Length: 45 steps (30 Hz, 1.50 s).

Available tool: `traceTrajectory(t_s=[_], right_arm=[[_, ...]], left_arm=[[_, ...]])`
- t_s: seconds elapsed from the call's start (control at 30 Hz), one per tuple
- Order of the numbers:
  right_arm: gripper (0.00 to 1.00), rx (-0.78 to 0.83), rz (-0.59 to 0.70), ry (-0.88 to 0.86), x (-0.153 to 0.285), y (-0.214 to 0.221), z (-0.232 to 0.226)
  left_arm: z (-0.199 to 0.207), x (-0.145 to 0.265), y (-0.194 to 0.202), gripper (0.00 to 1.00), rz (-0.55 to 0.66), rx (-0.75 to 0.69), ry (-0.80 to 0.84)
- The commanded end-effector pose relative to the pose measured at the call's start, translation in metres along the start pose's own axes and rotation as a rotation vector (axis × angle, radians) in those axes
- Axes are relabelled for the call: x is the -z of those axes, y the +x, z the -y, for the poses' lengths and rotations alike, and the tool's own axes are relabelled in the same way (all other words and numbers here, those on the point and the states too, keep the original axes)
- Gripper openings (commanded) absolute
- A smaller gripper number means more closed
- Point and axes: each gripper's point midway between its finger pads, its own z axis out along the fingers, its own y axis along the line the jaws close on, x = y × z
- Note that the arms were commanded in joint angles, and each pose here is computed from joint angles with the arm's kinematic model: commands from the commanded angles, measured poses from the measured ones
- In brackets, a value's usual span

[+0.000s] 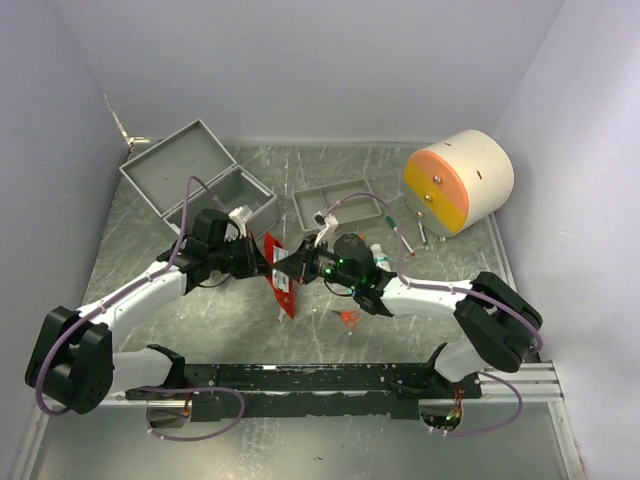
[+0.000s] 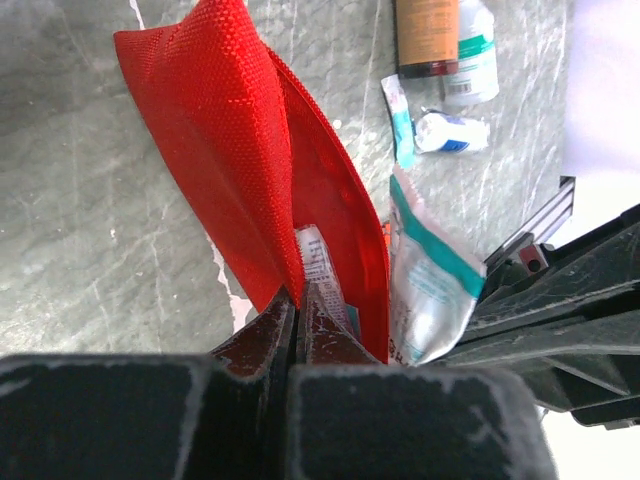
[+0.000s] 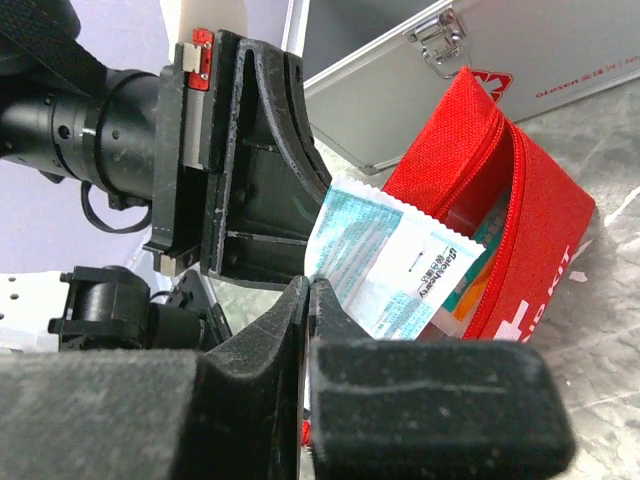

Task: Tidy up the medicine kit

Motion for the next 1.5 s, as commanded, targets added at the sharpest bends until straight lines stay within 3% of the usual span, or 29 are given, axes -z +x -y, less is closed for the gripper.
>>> traceTrajectory(t_s=[0.0,0.3,0.57,1.13,1.47], right_arm=[[0.0,-0.012,0.02,-0.09,-0.012,-0.009,-0.018],[0.0,-0.048,-0.035,-0.125,-0.024,-0.005,-0.024],[0.0,-0.122,-0.012,0.019,-0.027,-0.007,0.003],[0.0,-0.147,-0.138,0.135,-0.027,0.004,0.034],[0.3,-0.075,-0.188,0.321,-0.018,-0.008,0.052]], left_arm=[[-0.009,0.003,0.001,0.07,-0.034,-0.04,-0.051],[-0.003,0.004,-0.001,0.07,-0.05,-0.075,-0.031],[-0.003,0.005,-0.001,0.07,-0.053,-0.086,-0.034],[0.0,0.007,-0.002,0.07,-0.054,-0.094,-0.026],[0.012,0.007,-0.002,0.07,-0.059,-0.098,0.04]])
